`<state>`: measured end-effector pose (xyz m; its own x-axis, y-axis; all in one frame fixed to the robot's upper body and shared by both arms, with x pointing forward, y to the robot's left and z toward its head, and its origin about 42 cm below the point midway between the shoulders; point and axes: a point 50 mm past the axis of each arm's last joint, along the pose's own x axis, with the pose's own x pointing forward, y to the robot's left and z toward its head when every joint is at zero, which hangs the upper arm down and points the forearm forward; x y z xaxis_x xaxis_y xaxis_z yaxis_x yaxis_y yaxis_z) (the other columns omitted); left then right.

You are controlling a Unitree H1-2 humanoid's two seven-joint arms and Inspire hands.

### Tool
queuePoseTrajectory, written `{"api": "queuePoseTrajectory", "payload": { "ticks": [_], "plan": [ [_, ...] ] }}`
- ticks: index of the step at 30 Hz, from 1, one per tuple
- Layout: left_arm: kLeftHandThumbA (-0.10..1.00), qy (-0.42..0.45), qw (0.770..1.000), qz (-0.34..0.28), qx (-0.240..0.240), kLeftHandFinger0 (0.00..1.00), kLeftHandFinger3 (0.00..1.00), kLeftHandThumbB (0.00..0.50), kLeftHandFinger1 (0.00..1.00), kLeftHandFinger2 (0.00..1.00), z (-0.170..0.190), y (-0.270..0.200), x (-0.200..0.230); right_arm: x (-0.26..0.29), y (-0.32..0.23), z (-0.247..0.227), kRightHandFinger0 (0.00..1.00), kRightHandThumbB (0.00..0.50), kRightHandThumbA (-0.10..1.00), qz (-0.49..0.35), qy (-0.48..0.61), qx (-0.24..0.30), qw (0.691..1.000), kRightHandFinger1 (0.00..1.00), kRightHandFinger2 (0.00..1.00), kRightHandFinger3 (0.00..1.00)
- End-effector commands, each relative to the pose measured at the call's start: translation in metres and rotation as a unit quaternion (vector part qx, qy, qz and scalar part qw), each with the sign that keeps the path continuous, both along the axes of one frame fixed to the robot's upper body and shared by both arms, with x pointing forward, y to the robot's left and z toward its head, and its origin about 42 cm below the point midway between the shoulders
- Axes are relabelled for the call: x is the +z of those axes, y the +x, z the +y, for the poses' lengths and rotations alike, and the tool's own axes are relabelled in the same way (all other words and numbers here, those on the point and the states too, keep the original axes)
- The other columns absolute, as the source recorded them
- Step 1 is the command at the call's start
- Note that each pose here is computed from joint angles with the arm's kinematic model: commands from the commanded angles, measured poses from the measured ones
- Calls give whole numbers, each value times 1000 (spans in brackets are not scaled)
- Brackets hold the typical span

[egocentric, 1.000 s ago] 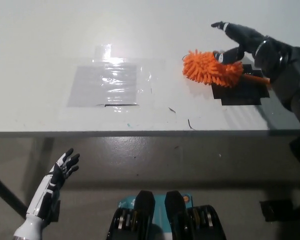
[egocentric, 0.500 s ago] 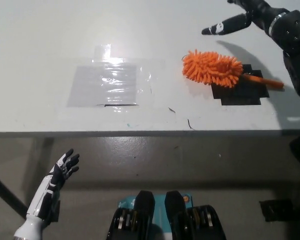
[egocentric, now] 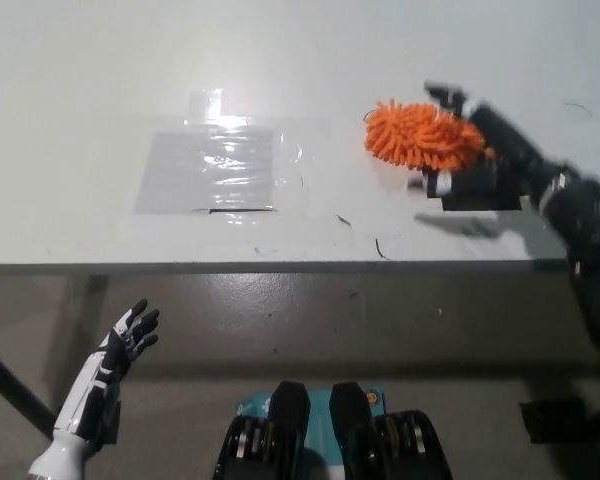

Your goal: The robot uses it right hand to pick up an extended orange duster kept in the middle of the desk and presses its handle against the desk to collapse it

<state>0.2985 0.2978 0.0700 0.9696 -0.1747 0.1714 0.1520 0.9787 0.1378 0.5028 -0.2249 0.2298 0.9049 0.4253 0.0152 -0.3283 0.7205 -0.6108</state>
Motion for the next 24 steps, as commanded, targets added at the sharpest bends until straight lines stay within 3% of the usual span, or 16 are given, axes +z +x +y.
{"api": "queuePoseTrajectory", "payload": {
  "ticks": [1,5,10,14,16,18,19,22,24],
  "plan": [
    [1000,8,999,-32,-28,1000,1000,429,1000,1000,1,11,12,162,-259,7,1000,490,1000,-584,174,118,784,1000,1000,1000],
    [1000,1,999,-13,-45,1000,1000,416,1000,1000,-9,9,1,109,-284,-1,1000,407,1000,-554,186,35,811,1000,1000,1000],
    [1000,1,998,17,-58,1000,1000,427,1000,1000,-17,-11,-17,72,-308,1,1000,395,1000,-489,201,0,849,1000,1000,1000],
    [1000,6,998,8,-62,1000,1000,433,1000,1000,-21,4,-11,61,-303,3,1000,361,1000,-467,210,-3,859,1000,1000,1000],
    [1000,7,998,-12,-63,1000,1000,421,1000,1000,-22,23,2,62,-294,9,1000,398,1000,-458,232,9,858,1000,1000,1000],
    [1000,10,997,-30,-65,1000,1000,409,1000,1000,-24,41,15,60,-282,12,1000,317,1000,-460,210,8,862,1000,1000,1000],
    [1000,12,997,-41,-65,1000,1000,407,1000,1000,-25,50,23,59,-274,12,1000,303,1000,-460,202,8,865,1000,1000,1000],
    [1000,13,995,-67,-67,1000,1000,404,1000,1000,-26,71,43,54,-257,15,1000,305,1000,-435,224,28,872,1000,1000,1000],
    [1000,7,994,-78,-70,1000,1000,397,1000,1000,-26,80,52,41,-242,20,1000,300,1000,-411,233,11,881,1000,1000,1000]
  ]
}}
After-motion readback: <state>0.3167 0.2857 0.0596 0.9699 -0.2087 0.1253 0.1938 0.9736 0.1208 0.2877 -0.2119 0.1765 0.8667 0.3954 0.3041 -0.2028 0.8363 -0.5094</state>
